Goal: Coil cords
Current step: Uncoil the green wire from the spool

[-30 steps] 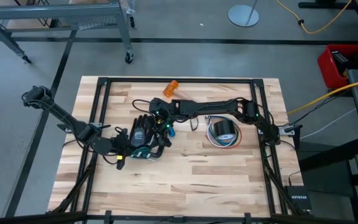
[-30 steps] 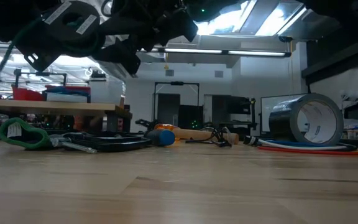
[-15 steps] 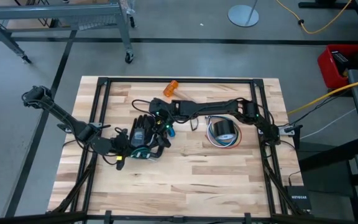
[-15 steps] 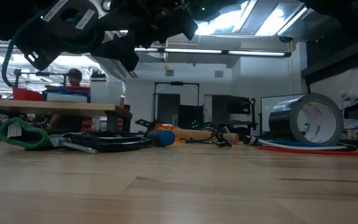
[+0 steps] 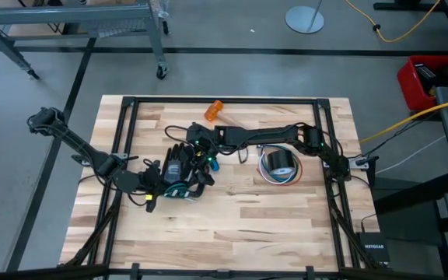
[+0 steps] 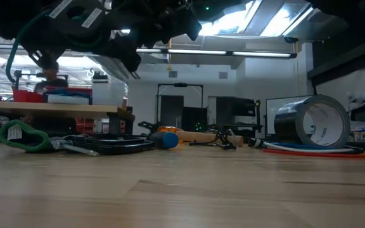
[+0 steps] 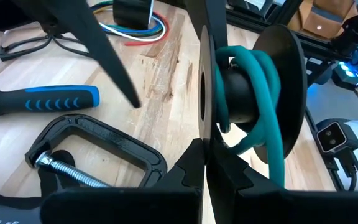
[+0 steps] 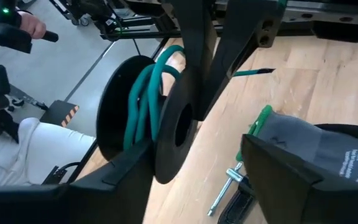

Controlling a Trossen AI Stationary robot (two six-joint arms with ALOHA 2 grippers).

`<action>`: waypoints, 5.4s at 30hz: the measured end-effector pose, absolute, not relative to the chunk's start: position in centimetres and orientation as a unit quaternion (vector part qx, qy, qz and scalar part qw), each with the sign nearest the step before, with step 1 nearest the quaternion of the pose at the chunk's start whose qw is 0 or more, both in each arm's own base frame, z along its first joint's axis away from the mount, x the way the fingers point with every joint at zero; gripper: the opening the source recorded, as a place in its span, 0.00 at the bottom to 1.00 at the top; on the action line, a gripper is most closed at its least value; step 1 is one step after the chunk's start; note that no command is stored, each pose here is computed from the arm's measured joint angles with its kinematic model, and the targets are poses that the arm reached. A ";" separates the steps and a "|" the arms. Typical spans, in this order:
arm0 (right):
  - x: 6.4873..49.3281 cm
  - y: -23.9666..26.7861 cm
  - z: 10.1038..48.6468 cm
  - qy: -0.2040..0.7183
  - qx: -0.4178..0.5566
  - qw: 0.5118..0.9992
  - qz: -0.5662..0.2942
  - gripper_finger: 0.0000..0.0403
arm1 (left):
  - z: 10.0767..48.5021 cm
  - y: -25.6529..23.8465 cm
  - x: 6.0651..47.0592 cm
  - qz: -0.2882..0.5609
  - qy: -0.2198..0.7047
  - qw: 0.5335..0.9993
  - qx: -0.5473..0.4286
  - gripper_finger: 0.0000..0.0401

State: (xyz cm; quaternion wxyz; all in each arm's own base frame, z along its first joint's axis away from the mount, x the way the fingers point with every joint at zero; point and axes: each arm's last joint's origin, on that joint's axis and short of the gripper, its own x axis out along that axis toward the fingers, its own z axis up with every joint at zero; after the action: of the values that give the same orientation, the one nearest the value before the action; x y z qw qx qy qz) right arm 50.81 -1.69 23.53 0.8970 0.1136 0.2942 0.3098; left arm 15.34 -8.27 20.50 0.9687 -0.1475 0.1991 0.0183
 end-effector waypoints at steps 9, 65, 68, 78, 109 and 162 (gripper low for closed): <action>50.8 -1.6 23.5 0.293 0.118 0.892 0.324 0.18 | 20.4 -8.2 15.3 0.022 0.202 0.968 -0.144 0.00; 46.7 -4.7 20.5 0.508 0.060 0.822 0.250 0.01 | 14.9 -5.7 21.3 0.192 0.238 0.952 -0.025 0.29; 46.7 -4.7 20.5 0.504 0.058 0.825 0.250 0.01 | 14.9 -5.8 21.3 0.182 0.241 0.953 -0.031 0.29; 46.6 -4.9 20.3 0.525 0.039 0.822 0.218 0.01 | 14.8 -6.3 21.2 0.156 0.249 0.955 -0.044 0.29; 47.1 -5.1 20.5 0.510 0.030 0.838 0.191 0.01 | 14.9 -5.8 21.4 0.165 0.244 0.952 -0.088 0.03; 49.1 -9.3 22.0 0.385 0.119 0.909 0.108 0.01 | 17.7 -7.8 23.5 0.154 0.267 0.921 -0.237 0.00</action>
State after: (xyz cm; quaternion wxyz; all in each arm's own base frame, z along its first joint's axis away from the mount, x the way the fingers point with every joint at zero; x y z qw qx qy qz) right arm 49.13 -9.34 22.00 0.9089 0.1190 0.3850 0.1075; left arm 23.48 -7.78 17.71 0.9213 -0.2367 0.2671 0.1542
